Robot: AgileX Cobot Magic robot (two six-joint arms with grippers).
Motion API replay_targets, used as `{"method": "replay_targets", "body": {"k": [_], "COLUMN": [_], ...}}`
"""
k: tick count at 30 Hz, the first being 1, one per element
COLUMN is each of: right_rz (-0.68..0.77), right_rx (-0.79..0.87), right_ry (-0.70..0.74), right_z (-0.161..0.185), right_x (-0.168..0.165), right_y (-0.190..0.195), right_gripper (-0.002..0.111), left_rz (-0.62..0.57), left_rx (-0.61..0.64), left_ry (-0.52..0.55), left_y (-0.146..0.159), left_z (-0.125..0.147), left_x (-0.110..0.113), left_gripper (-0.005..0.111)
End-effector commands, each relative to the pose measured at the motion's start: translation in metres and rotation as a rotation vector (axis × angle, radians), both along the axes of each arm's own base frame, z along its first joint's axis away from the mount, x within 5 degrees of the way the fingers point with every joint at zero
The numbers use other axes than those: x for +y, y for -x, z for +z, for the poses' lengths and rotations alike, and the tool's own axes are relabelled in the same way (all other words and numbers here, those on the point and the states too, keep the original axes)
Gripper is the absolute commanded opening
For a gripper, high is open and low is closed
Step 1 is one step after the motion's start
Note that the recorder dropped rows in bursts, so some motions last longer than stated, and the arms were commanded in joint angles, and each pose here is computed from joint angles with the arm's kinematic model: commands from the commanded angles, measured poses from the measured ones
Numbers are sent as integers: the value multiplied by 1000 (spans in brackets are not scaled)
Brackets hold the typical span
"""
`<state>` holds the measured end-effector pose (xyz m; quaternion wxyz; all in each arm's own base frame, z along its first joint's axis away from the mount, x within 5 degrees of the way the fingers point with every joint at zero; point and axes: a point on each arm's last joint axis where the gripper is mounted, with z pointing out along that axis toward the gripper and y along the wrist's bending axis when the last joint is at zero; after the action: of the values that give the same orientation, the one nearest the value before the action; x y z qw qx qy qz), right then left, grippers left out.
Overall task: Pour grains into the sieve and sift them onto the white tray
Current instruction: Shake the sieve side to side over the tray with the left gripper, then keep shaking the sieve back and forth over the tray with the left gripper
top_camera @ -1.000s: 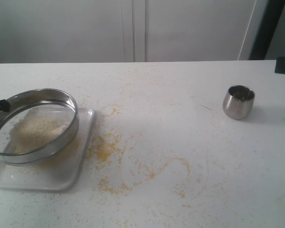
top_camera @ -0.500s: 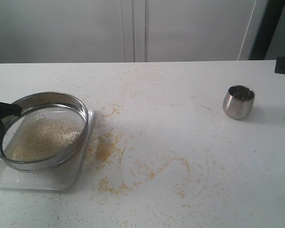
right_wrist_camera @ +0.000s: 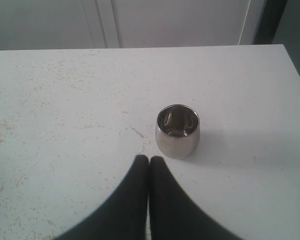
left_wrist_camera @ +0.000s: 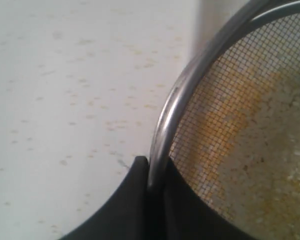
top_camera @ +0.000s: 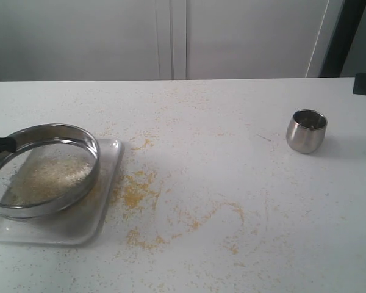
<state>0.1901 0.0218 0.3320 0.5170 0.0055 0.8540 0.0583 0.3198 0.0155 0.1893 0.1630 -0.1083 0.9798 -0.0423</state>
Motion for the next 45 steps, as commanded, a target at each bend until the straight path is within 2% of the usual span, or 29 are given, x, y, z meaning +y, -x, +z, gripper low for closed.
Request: {"method": "replay_targets", "body": {"k": [1,2,4,6,9,11,12,14,16,17,19,21,22,24,26,27,29,31,33,35,36,38,39,41,43,45], "right_rz": [1,1,1,1,1,1,1,1,1,1,1,1,1,1,1,1,1,1,0,-11,-10,-10,-10,-10,-10,-10], "right_rx": [-7,-7,-7,-7,-7,-7,-7,-7,-8,-8,-6,-6,-6,-6,-6,-6,-6,-6,-6,-4,-4,-4,-4,-4,-4,-4], "right_ry": [1,1,1,1,1,1,1,1,1,1,1,1,1,1,1,1,1,1,-1,-22,-20,-20,-20,-20,-20,-20], "right_z": [-1,-1,-1,-1,-1,-1,-1,-1,0,0,-1,-1,-1,-1,-1,-1,-1,-1,-1,-1,-1,-1,-1,-1,-1,-1], "right_x": [0,0,0,0,0,0,0,0,0,0,0,0,0,0,0,0,0,0,0,0,0,0,0,0,0,0], "right_y": [2,2,2,2,2,2,2,2,1,1,2,2,2,2,2,2,2,2,2,2,2,2,2,2,2,2], "right_gripper": [0,0,0,0,0,0,0,0,0,0,0,0,0,0,0,0,0,0,0,0,0,0,0,0,0,0], "left_rz": [41,-19,-168,-135,27,50,23,-111,-230,-217,-88,52,68,-4,-181,-236,-189,-31,79,40,-23,-172,-175,-79,18,37], "left_rx": [-8,-31,-85,-100,-65,-48,-58,-110,-159,-166,-145,-100,-84,-106,-157,-182,-186,-140,-95,-92,-104,-157,-164,-142,-100,-77], "left_ry": [100,114,56,50,101,161,183,196,121,97,79,130,155,195,155,115,67,58,100,128,125,53,31,12,40,91], "left_y": [-2,-4,-6,-7,-6,-5,-6,-6,-7,-8,-8,-4,-3,-4,-4,-5,-5,-3,0,-1,-1,-3,-4,-4,-3,-4], "left_z": [2,5,9,10,6,6,8,17,23,24,20,16,15,20,29,32,32,27,20,20,22,28,29,26,19,14], "left_x": [-6,-15,-25,-19,0,-5,-12,-31,-36,-30,-8,5,3,-13,-32,-35,-23,0,8,-3,-13,-24,-22,-7,3,-2], "left_gripper": [0,0,0,0,0,0,0,0,0,0,0,0,0,0,0,0,0,0,0,0,0,0,0,0,0,0]}}
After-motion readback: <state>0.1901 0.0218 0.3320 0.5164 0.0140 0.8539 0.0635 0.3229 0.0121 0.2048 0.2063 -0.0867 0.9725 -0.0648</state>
